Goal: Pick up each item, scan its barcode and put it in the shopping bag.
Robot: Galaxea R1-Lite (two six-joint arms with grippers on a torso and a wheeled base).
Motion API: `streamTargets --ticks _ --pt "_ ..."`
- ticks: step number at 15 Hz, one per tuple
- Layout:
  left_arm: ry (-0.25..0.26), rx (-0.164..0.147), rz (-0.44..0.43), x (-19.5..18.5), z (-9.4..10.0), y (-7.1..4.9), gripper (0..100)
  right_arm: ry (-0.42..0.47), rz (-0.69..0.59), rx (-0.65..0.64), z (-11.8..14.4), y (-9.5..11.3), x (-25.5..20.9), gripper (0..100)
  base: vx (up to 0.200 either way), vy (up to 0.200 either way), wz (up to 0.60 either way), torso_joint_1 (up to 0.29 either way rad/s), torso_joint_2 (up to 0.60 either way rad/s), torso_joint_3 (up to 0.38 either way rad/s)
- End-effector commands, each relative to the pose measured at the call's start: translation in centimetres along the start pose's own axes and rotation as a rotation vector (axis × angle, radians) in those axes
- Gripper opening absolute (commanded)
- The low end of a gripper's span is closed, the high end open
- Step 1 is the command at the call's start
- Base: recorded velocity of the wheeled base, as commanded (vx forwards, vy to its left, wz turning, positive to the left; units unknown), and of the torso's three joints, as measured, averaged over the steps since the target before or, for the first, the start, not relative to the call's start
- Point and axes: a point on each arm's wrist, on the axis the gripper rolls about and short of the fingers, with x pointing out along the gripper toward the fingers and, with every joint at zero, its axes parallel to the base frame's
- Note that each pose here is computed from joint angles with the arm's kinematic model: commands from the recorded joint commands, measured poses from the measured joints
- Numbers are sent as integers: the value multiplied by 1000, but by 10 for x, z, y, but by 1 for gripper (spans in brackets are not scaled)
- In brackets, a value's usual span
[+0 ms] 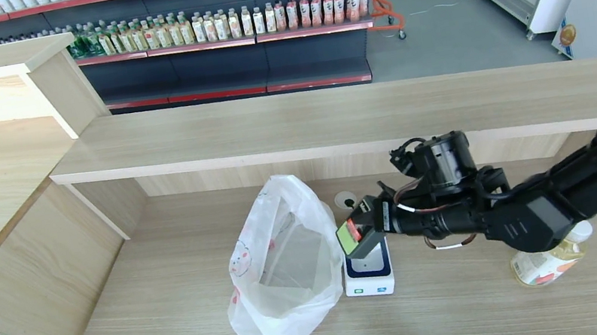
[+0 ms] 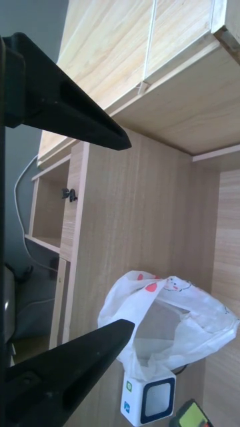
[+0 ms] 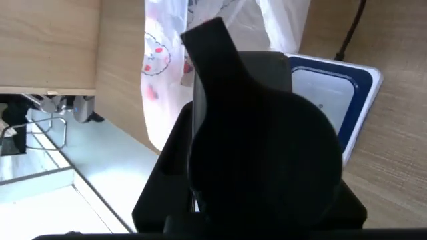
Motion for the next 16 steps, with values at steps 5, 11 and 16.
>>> streamTargets --ticks 5,11,16 --pt "-1 0 0 0 0 0 100 -11 -29 -315 -18 12 -128 0 0 0 0 0 0 0" --pt "-1 3 0 0 0 0 100 -22 -27 -205 -19 11 -136 0 0 0 0 0 0 0" --pt "-1 0 0 0 0 0 100 -8 8 -158 -26 17 -143 0 0 160 0 4 1 2"
